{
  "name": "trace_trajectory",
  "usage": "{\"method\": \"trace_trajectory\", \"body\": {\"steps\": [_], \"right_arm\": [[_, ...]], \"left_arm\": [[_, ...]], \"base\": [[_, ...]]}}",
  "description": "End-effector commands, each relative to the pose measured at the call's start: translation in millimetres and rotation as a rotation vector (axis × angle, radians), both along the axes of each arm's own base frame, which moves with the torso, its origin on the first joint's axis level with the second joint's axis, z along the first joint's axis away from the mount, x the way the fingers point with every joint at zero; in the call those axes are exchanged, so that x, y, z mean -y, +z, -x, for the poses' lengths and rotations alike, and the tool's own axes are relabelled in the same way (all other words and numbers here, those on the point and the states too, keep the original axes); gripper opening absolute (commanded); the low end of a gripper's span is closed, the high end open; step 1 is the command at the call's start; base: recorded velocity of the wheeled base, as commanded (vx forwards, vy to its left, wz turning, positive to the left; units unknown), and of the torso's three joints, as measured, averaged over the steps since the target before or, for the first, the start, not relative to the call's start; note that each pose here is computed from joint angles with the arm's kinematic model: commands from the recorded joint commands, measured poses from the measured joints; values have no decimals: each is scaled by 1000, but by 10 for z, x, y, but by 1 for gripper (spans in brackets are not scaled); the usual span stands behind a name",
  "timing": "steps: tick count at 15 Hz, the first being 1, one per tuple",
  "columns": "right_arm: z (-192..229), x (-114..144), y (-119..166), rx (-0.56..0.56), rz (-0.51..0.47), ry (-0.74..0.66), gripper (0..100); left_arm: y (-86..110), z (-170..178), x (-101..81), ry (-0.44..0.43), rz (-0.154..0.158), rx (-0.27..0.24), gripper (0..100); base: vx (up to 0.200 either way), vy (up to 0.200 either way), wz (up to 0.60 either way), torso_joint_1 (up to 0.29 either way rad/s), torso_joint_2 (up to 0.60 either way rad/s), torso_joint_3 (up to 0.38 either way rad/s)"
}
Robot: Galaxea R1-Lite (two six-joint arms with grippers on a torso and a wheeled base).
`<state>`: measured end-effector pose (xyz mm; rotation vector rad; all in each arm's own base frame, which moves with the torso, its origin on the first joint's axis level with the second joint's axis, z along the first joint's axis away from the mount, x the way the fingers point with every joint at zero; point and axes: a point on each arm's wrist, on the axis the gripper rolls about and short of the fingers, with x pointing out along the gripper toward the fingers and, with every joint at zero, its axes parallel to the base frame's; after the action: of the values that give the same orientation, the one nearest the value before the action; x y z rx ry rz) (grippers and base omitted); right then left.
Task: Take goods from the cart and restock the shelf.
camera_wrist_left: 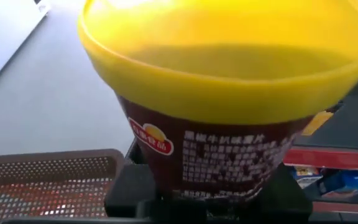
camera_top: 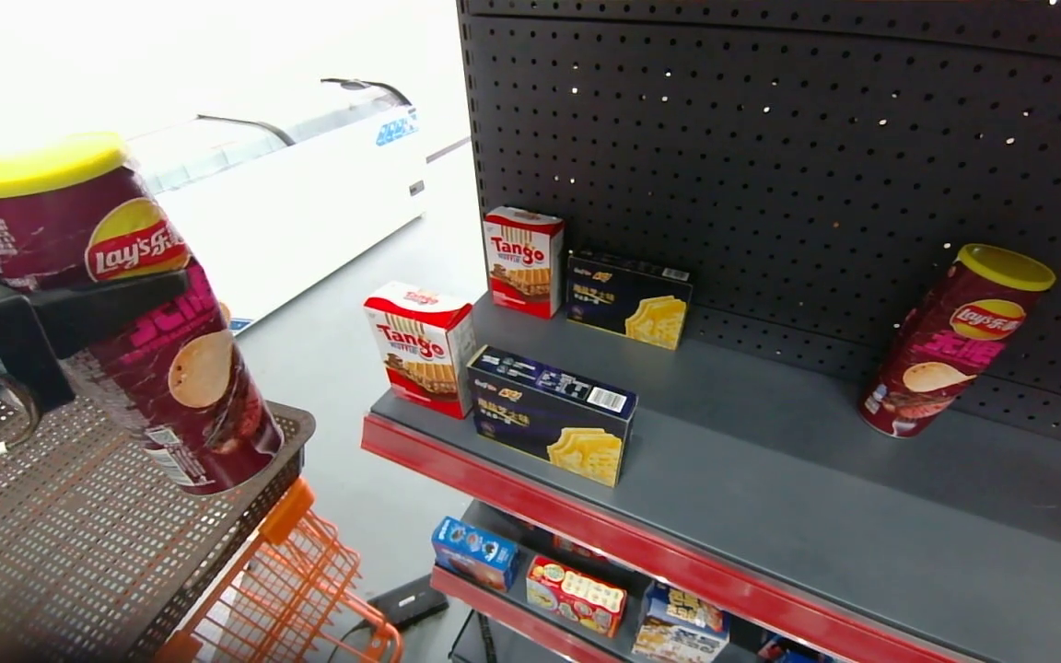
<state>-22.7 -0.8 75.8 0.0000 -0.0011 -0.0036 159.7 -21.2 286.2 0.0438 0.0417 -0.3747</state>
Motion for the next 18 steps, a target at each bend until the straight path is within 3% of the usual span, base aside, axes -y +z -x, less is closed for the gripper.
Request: {"method": "trace_trajectory", "body": {"steps": [1, 2, 4, 5, 6, 10, 14, 18], "right_arm": [[0, 0, 0, 0, 0, 1, 100], [0, 0, 0, 0, 0, 1, 100], [0, 0, 0, 0, 0, 1, 100], [0, 0, 0, 0, 0, 1, 100], [0, 0, 0, 0, 0, 1, 100], [0, 0, 0, 0, 0, 1, 100], [0, 0, 0, 0, 0, 1, 100], [0, 0, 0, 0, 2, 2, 100]], "left_arm": [[-27, -64, 55, -27, 0, -17, 0], [-30, -99, 84, -42, -6, -16, 0], [-50, -259, 156, -68, -2, 41, 0], [-61, -350, 208, -90, 14, 101, 0], [-58, -366, 231, -102, 18, 114, 0], [-114, -450, 299, -179, 16, 94, 0], [-171, -503, 489, -297, 17, 86, 0], [-137, -494, 511, -349, 20, 96, 0]], "base": [[0, 0, 0, 0, 0, 0], [0, 0, 0, 0, 0, 0], [0, 0, 0, 0, 0, 0], [0, 0, 0, 0, 0, 0], [0, 0, 0, 0, 0, 0], [0, 0, 0, 0, 0, 0], [0, 0, 0, 0, 0, 0], [0, 0, 0, 0, 0, 0]]}}
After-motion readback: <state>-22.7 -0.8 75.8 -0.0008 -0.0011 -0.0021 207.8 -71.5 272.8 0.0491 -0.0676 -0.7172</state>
